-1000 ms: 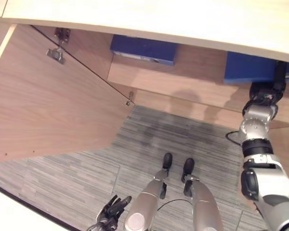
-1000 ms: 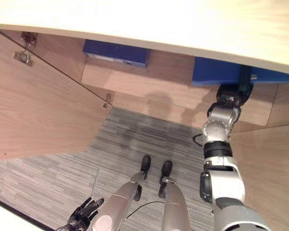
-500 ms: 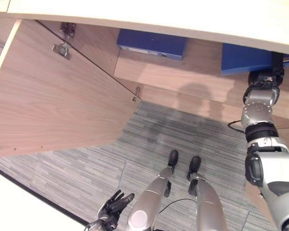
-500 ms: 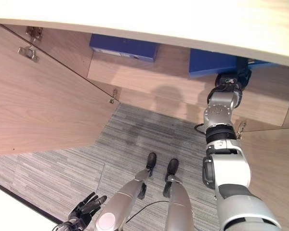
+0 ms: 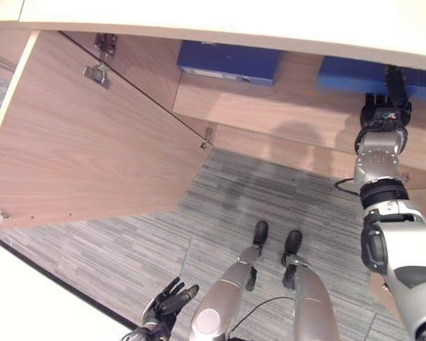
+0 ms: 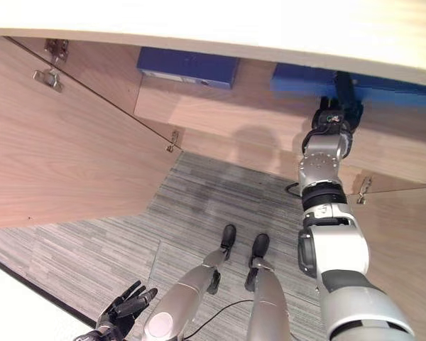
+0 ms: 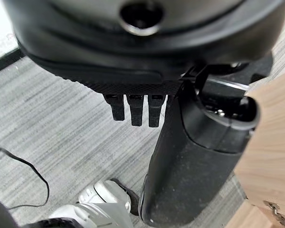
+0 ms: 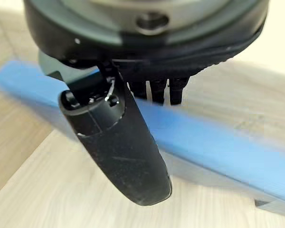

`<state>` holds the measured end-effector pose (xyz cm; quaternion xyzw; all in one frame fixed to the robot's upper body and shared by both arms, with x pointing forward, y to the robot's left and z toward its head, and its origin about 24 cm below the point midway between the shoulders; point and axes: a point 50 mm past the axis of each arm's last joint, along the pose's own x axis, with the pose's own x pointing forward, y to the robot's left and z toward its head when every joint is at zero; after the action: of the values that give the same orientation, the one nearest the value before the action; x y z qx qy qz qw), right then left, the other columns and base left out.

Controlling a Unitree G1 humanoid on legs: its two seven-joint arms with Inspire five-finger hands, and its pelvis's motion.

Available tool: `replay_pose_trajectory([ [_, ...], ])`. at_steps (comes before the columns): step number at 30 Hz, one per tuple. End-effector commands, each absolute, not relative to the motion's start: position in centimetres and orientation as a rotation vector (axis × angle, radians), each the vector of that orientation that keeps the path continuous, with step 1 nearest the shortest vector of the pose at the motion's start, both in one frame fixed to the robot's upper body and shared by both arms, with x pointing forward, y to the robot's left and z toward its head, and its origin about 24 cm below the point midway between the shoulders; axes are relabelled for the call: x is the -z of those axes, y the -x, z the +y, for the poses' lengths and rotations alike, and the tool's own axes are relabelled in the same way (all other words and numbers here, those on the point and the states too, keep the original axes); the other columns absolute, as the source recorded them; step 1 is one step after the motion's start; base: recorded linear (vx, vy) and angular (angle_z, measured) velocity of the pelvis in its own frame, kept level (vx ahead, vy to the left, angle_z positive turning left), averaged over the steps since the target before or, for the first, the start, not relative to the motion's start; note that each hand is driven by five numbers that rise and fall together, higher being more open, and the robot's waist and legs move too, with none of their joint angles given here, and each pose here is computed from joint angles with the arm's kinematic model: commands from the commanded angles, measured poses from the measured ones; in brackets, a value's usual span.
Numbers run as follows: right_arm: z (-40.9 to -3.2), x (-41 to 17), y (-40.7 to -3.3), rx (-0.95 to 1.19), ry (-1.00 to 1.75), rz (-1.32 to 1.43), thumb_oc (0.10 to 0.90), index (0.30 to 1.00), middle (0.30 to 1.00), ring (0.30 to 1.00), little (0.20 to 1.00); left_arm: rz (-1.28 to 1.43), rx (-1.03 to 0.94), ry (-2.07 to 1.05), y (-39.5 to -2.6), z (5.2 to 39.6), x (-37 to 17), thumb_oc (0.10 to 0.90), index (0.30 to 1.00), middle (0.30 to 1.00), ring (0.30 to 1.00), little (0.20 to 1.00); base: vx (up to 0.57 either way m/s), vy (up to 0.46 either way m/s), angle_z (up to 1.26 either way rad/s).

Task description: Put the empty folder in the office cabinet

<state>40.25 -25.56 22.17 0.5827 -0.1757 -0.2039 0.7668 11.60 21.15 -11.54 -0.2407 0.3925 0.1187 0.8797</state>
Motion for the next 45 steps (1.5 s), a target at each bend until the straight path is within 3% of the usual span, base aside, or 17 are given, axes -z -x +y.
replay_pose_trajectory([
  [1, -25.5, -28.4, -39.3, 0.225, -1.187, -0.618, 0.800, 0.900, 0.900, 0.900, 0.900, 0.954, -0.297, 0.427, -6.4, 23.7, 12.0, 0.800, 0.900, 0.900, 0.900, 0.900, 0.00, 0.003, -0.05],
  [7, -22.4, -26.5, -39.8, 0.062, -1.125, -0.544, 0.800, 0.900, 0.900, 0.900, 0.900, 0.967, -0.265, 0.446, -6.1, 23.4, 11.9, 0.800, 0.900, 0.900, 0.900, 0.900, -0.02, 0.007, -0.03],
  [8, -20.2, -25.8, -39.9, -0.022, -1.113, -0.513, 0.800, 0.900, 0.900, 0.900, 0.900, 0.986, -0.241, 0.433, -6.7, 22.7, 12.5, 0.800, 0.900, 0.900, 0.900, 0.900, -0.10, 0.019, -0.11],
  [13, -21.8, -24.3, -39.5, -0.071, -1.255, -0.578, 0.800, 0.900, 0.900, 0.900, 0.900, 1.122, -0.357, 0.385, -4.5, 23.5, 14.9, 0.800, 0.900, 0.900, 0.900, 0.900, -0.02, -0.021, -0.04],
  [17, -22.9, -23.8, -39.1, -0.061, -1.194, -0.592, 0.800, 0.900, 0.900, 0.900, 0.900, 1.125, -0.392, 0.378, -4.3, 23.8, 15.2, 0.800, 0.900, 0.900, 0.900, 0.900, -0.01, -0.006, 0.06],
  [18, -23.9, -24.1, -39.1, -0.014, -0.987, -0.547, 0.800, 0.900, 0.900, 0.900, 0.900, 1.117, -0.408, 0.386, -4.5, 24.0, 15.2, 0.800, 0.900, 0.900, 0.900, 0.900, -0.02, 0.002, 0.03],
  [19, -23.9, -24.2, -39.2, -0.014, -0.985, -0.547, 0.800, 0.900, 0.900, 0.900, 0.900, 1.117, -0.406, 0.388, -4.6, 23.9, 15.2, 0.800, 0.900, 0.900, 0.900, 0.900, -0.03, -0.002, 0.03],
  [21, -27.3, -23.7, -39.7, 0.200, -0.379, -0.305, 0.800, 0.900, 0.900, 0.900, 0.900, 1.051, -0.370, 0.396, -6.8, 23.6, 14.7, 0.800, 0.900, 0.900, 0.900, 0.900, -0.03, 0.008, 0.04],
  [24, -27.5, -23.3, -40.1, 0.220, -0.234, -0.208, 0.800, 0.900, 0.900, 0.900, 0.900, 1.021, -0.340, 0.362, -7.9, 23.7, 14.4, 0.800, 0.900, 0.900, 0.900, 0.900, -0.01, -0.003, -0.05],
  [31, -28.3, -24.5, -40.2, 0.257, -0.271, -0.195, 0.800, 0.900, 0.900, 0.900, 0.900, 1.058, -0.363, 0.308, -7.0, 24.4, 14.7, 0.800, 0.900, 0.900, 0.900, 0.900, 0.00, -0.006, -0.05],
  [36, -29.4, -25.1, -40.1, 0.298, 0.162, -0.074, 0.800, 0.900, 0.900, 0.900, 0.900, 1.024, -0.366, 0.306, -8.0, 24.5, 14.5, 0.800, 0.900, 0.900, 0.900, 0.900, 0.00, 0.000, 0.00],
  [45, -29.5, -24.5, -40.1, 0.184, 1.094, 0.235, 0.800, 0.900, 0.900, 0.900, 0.900, 0.963, -0.352, 0.296, -9.7, 25.0, 13.8, 0.800, 0.900, 0.900, 0.900, 0.900, -0.01, 0.011, -0.04],
])
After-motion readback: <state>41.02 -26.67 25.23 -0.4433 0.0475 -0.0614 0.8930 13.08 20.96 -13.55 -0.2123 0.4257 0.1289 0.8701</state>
